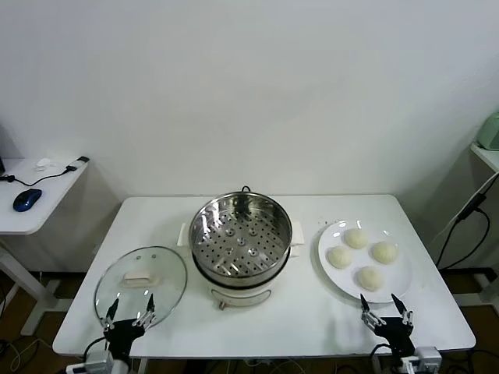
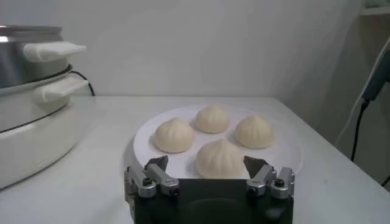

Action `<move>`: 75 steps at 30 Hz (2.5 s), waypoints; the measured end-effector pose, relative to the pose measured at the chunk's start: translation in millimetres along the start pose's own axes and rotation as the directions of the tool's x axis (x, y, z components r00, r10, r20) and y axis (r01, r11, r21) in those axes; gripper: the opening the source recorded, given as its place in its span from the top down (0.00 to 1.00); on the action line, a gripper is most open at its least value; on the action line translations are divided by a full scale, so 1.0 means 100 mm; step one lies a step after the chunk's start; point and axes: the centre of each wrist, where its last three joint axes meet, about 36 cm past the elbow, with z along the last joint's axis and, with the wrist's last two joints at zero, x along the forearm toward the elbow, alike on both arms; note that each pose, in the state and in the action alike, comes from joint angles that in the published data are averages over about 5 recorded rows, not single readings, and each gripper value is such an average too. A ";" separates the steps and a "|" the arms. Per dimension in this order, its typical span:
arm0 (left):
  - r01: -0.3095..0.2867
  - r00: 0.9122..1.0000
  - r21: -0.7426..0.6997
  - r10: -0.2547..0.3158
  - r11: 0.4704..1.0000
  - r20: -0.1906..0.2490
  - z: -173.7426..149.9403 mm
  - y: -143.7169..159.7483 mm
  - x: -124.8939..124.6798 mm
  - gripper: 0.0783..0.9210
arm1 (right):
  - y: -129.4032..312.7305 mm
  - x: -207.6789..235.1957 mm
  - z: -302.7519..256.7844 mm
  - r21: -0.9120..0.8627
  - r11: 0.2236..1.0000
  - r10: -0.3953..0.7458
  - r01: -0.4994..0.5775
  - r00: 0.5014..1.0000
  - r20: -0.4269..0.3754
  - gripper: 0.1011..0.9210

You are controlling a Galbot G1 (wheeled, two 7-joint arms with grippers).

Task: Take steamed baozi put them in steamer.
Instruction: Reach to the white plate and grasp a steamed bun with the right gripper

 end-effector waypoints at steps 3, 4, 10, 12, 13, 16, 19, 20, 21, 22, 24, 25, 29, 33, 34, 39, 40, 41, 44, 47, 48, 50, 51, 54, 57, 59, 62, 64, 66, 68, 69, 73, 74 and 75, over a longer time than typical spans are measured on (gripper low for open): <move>-0.004 1.000 -0.002 0.004 1.000 0.001 0.00 -0.01 0.00 0.12 | -0.08 -0.19 -0.15 0.029 1.000 -0.001 0.000 1.000 0.011 0.12; -0.007 1.000 -0.002 0.007 1.000 0.001 0.00 -0.01 0.00 0.12 | -0.12 -0.29 -0.24 0.045 0.999 -0.002 0.002 1.000 0.017 0.12; -0.021 1.000 -0.004 0.021 1.000 0.002 -0.01 -0.04 0.02 0.12 | -0.35 -0.98 -0.91 0.192 0.980 -0.070 0.061 0.997 0.039 0.12; -0.025 1.000 -0.005 0.025 1.000 0.004 -0.01 -0.05 0.02 0.12 | -0.42 -1.20 -1.16 0.266 0.958 -0.121 0.107 0.992 0.035 0.12; -0.027 1.000 -0.005 0.027 1.000 0.005 -0.01 -0.05 0.02 0.12 | -0.44 -1.31 -1.29 0.308 0.942 -0.151 0.135 0.988 0.028 0.12; -0.032 0.999 -0.008 0.032 0.999 0.007 0.00 -0.06 0.02 0.12 | -0.52 -1.60 -1.68 0.439 0.866 -0.258 0.239 0.966 -0.017 0.12; -0.032 0.999 -0.011 0.032 0.999 0.009 0.01 -0.06 0.02 0.12 | -0.57 -1.87 -2.03 0.562 0.743 -0.374 0.364 0.922 -0.103 0.12; -0.032 0.999 -0.011 0.032 0.999 0.009 0.01 -0.06 0.02 0.12 | -0.60 -1.95 -2.13 0.596 0.693 -0.408 0.405 0.902 -0.139 0.12; -0.031 0.999 -0.012 0.031 0.999 0.009 0.02 -0.05 0.02 0.12 | -0.62 -2.03 -2.23 0.628 0.638 -0.440 0.445 0.880 -0.178 0.12; -0.029 1.000 -0.012 0.029 0.999 0.008 0.03 -0.05 0.03 0.12 | -0.65 -2.11 -2.32 0.655 0.581 -0.466 0.483 0.857 -0.220 0.12; -0.027 1.000 -0.013 0.028 1.000 0.007 0.05 -0.04 0.03 0.12 | -0.72 -2.26 -2.51 0.693 0.464 -0.500 0.551 0.809 -0.309 0.12; -0.027 1.000 -0.013 0.027 1.000 0.006 0.06 -0.03 0.04 0.12 | -0.76 -2.33 -2.61 0.704 0.406 -0.508 0.583 0.784 -0.356 0.12; -0.028 1.000 -0.016 0.028 0.999 0.007 0.10 -0.03 0.04 0.12 | -0.86 -2.58 -2.95 0.691 0.199 -0.487 0.695 0.682 -0.546 0.12; -0.026 1.000 -0.017 0.027 1.000 0.012 0.12 -0.03 0.05 0.12 | -0.91 -2.79 -3.14 0.618 0.055 -0.407 0.784 0.583 -0.703 0.12; -0.026 1.000 -0.017 0.026 1.000 0.013 0.12 -0.03 0.05 0.12 | -0.92 -2.84 -3.17 0.598 0.033 -0.384 0.801 0.562 -0.732 0.12; -0.025 1.000 -0.016 0.025 1.000 0.015 0.14 -0.04 0.06 0.12 | -0.94 -3.06 -3.24 0.515 -0.026 -0.288 0.857 0.487 -0.825 0.12; -0.024 1.000 -0.016 0.024 1.000 0.015 0.15 -0.04 0.06 0.12 | -0.94 -3.10 -3.25 0.503 -0.031 -0.272 0.863 0.477 -0.835 0.12; -0.023 1.000 -0.016 0.023 1.000 0.014 0.15 -0.04 0.06 0.12 | -0.93 -3.15 -3.25 0.494 -0.033 -0.258 0.869 0.470 -0.844 0.12; -0.020 1.000 -0.016 0.020 1.000 0.013 0.17 -0.04 0.07 0.12 | -0.91 -3.26 -3.22 0.474 -0.035 -0.226 0.880 0.455 -0.861 0.12; -0.019 1.000 -0.018 0.019 1.000 0.012 0.19 -0.04 0.08 0.12 | -0.88 -3.36 -3.17 0.462 -0.033 -0.201 0.886 0.446 -0.872 0.12; -0.019 1.000 -0.018 0.019 1.000 0.011 0.20 -0.05 0.08 0.12 | -0.86 -3.39 -3.14 0.458 -0.033 -0.194 0.888 0.444 -0.875 0.12; -0.018 1.000 -0.017 0.018 1.000 0.010 0.21 -0.05 0.09 0.12 | -0.83 -3.44 -3.09 0.452 -0.030 -0.181 0.892 0.439 -0.880 0.12; -0.018 1.000 -0.016 0.018 1.000 0.010 0.22 -0.06 0.09 0.12 | -0.81 -3.47 -3.06 0.449 -0.029 -0.177 0.893 0.438 -0.882 0.12; -0.019 1.000 -0.014 0.019 1.000 0.007 0.24 -0.07 0.10 0.12 | -0.75 -3.53 -2.96 0.445 -0.029 -0.164 0.895 0.435 -0.886 0.12; -0.020 1.000 -0.013 0.020 1.000 0.004 0.27 -0.09 0.11 0.12 | -0.70 -3.59 -2.86 0.442 -0.028 -0.151 0.896 0.434 -0.888 0.12; -0.020 1.000 -0.012 0.020 1.000 0.003 0.28 -0.10 0.11 0.12 | -0.68 -3.62 -2.79 0.443 -0.026 -0.144 0.896 0.435 -0.889 0.12; -0.020 1.000 -0.011 0.020 1.000 0.003 0.30 -0.12 0.11 0.12 | -0.65 -3.65 -2.70 0.446 -0.021 -0.134 0.895 0.440 -0.888 0.12; -0.020 1.000 -0.010 0.020 1.000 0.003 0.31 -0.12 0.10 0.12 | -0.63 -3.67 -2.65 0.451 -0.016 -0.131 0.892 0.445 -0.886 0.12; -0.021 1.000 -0.010 0.021 1.000 0.004 0.31 -0.13 0.10 0.12 | -0.61 -3.69 -2.61 0.458 -0.009 -0.131 0.889 0.453 -0.882 0.12; -0.022 1.000 -0.009 0.022 1.000 0.005 0.32 -0.13 0.11 0.12 | -0.58 -3.71 -2.60 0.466 -0.003 -0.133 0.885 0.461 -0.877 0.12; -0.022 1.000 -0.009 0.022 1.000 0.005 0.32 -0.14 0.11 0.12 | -0.57 -3.71 -2.59 0.469 0.000 -0.133 0.883 0.465 -0.875 0.12; -0.022 1.000 -0.009 0.022 1.000 0.005 0.33 -0.14 0.11 0.12 | -0.52 -3.74 -2.55 0.471 0.007 -0.132 0.882 0.468 -0.874 0.13; -0.022 1.000 -0.010 0.022 1.000 0.005 0.33 -0.14 0.11 0.12 | -0.51 -3.74 -2.54 0.470 0.009 -0.130 0.883 0.467 -0.875 0.13; -0.022 1.000 -0.010 0.022 1.000 0.005 0.34 -0.14 0.11 0.12 | -0.51 -3.74 -2.53 0.469 0.011 -0.128 0.883 0.466 -0.875 0.14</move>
